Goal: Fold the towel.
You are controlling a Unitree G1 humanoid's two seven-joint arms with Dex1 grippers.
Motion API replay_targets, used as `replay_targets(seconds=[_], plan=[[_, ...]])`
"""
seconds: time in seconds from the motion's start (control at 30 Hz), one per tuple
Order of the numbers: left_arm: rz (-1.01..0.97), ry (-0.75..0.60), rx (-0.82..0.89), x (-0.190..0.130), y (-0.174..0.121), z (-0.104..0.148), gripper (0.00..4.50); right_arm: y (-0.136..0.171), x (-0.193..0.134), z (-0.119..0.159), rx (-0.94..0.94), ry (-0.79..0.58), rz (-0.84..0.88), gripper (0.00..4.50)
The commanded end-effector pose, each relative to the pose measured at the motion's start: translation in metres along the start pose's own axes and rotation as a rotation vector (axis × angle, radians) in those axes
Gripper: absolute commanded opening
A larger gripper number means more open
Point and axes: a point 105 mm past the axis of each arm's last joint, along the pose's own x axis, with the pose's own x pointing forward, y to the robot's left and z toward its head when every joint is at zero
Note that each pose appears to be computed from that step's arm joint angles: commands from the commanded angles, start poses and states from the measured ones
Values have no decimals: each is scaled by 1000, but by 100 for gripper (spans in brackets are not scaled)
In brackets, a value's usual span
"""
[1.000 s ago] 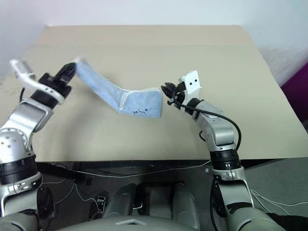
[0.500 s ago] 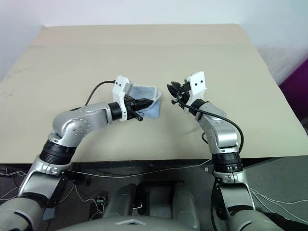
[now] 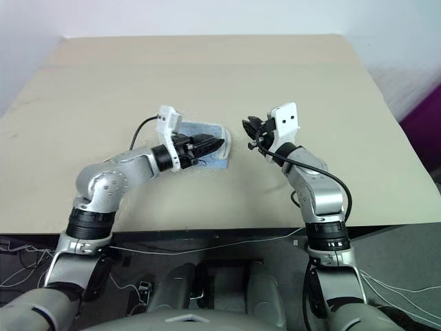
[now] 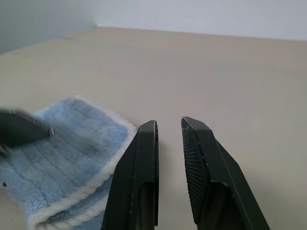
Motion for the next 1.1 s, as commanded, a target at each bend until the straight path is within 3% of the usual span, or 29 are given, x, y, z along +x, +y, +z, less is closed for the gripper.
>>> replay_targets(seconds=[0.03, 0.1, 0.17, 0.37, 0.47, 0.63, 0.77, 0.87, 0.97, 1.03, 1.1], plan=[[134, -79, 43, -24, 26, 17, 419, 19, 7, 21, -28, -59, 88, 45], [269, -109, 88, -36, 51, 21, 419, 29, 12, 21, -24, -59, 130, 2], [347, -115, 173, -43, 64, 22, 374, 38, 16, 20, -19, -55, 160, 0], [337, -94, 282, -36, 70, 10, 162, 58, 40, -2, -2, 33, 214, 0], [289, -47, 293, -23, 66, -2, 63, 62, 47, -30, 22, 138, 214, 0], [360, 83, 380, -19, 88, -31, 63, 65, 48, -72, 57, 256, 195, 0], [377, 112, 382, -22, 96, -45, 63, 69, 44, -82, 52, 269, 206, 0], [361, 30, 335, -26, 91, -36, 63, 67, 40, -65, 48, 198, 210, 0], [344, -130, 289, -40, 83, -7, 63, 59, 31, -36, 55, 105, 222, 0], [377, -159, 311, -55, 87, 4, 63, 53, 24, -23, 67, 75, 233, 0], [451, -138, 367, -75, 99, 9, 60, 43, 16, -15, 96, 74, 222, 37]])
